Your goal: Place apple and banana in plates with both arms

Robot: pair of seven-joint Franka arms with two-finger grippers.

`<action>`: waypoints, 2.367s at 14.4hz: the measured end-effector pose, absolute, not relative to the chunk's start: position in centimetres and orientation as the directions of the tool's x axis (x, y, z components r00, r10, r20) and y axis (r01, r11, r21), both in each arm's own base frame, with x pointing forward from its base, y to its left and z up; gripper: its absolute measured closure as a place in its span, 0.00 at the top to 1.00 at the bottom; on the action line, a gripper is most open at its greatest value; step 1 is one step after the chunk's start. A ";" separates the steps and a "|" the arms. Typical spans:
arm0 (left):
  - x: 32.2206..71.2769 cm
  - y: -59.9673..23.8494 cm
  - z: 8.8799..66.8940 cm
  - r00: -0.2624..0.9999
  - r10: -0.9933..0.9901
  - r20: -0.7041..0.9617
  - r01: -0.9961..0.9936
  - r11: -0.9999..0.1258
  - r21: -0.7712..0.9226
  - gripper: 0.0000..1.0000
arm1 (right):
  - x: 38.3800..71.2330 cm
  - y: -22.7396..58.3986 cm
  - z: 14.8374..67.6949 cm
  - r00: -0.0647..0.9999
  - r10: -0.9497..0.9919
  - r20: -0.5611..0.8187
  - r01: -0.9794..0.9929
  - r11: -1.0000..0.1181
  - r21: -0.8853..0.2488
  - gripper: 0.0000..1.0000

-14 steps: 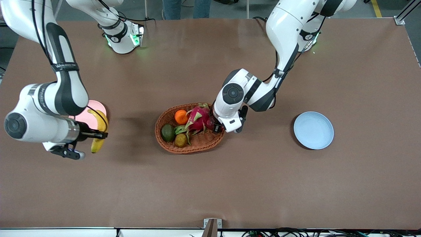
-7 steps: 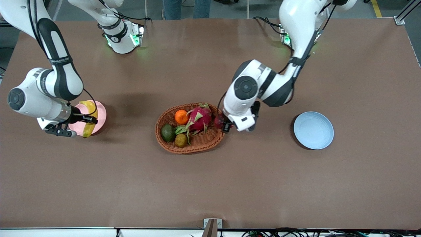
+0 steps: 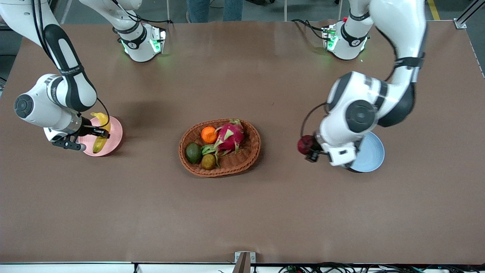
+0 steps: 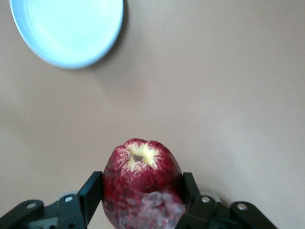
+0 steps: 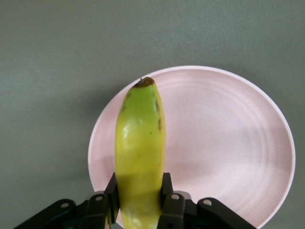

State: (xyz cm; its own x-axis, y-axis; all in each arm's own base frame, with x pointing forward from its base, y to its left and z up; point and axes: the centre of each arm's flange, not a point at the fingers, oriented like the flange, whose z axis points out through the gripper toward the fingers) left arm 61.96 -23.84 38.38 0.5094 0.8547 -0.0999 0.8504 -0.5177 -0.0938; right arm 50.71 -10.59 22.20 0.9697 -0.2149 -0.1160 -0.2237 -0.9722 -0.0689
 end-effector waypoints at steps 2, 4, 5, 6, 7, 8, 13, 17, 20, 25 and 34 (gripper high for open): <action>62.0 -18.0 37.4 0.542 0.834 -0.101 0.826 -0.551 -0.116 0.73 | 50.5 -10.6 21.4 0.969 -0.216 -0.123 -0.225 -0.972 -0.067 0.37; 61.8 -12.5 35.6 0.570 0.816 -0.093 0.808 -0.578 -0.113 0.73 | 50.4 -10.6 20.6 0.967 -0.215 -0.137 -0.226 -0.972 -0.065 0.37; 61.4 -10.0 34.3 0.586 0.806 -0.089 0.799 -0.592 -0.107 0.73 | 50.3 -10.5 20.2 0.966 -0.215 -0.143 -0.226 -0.972 -0.064 0.37; 60.8 -7.9 32.9 0.598 0.797 -0.088 0.790 -0.604 -0.100 0.73 | 50.2 -10.5 19.8 0.965 -0.215 -0.147 -0.226 -0.972 -0.064 0.37; 60.2 -6.1 31.3 0.606 0.791 -0.088 0.785 -0.612 -0.093 0.73 | 50.2 -10.5 19.6 0.965 -0.215 -0.151 -0.226 -0.972 -0.063 0.37; 59.6 -4.5 29.9 0.612 0.786 -0.088 0.782 -0.618 -0.087 0.73 | 50.2 -10.5 19.4 0.965 -0.215 -0.152 -0.227 -0.972 -0.063 0.37; 57.3 -1.0 25.7 0.622 0.778 -0.091 0.774 -0.628 -0.078 0.73 | 51.0 -10.8 19.7 0.966 -0.216 -0.139 -0.226 -0.972 -0.062 0.57; 57.2 -1.2 24.0 0.624 0.775 -0.096 0.772 -0.631 -0.082 0.73 | 53.3 -10.7 22.0 0.967 -0.200 -0.159 -0.214 -0.974 -0.076 0.96; 57.2 -1.2 22.5 0.624 0.775 -0.098 0.771 -0.631 -0.082 0.73 | 57.5 -10.9 28.3 0.968 -0.145 -0.203 -0.161 -0.985 -0.067 1.00; 57.3 -1.3 22.3 0.625 0.775 -0.093 0.772 -0.631 -0.077 0.76 | 62.1 -6.9 41.1 0.966 -0.149 -0.212 -0.160 -0.987 -0.033 1.00; 59.5 -2.1 31.4 0.662 0.749 -0.021 0.750 -0.662 0.017 1.00 | 63.0 -4.6 52.9 0.971 -0.143 -0.192 -0.147 -0.989 -0.007 1.00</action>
State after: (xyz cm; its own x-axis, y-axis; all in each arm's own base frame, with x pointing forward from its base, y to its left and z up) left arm 59.48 -2.12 31.43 0.6620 0.7492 -0.0212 0.7495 -0.6618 0.0171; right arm 62.97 -4.60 52.90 0.9709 -0.1434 -0.1919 -0.1475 -0.9890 -0.0069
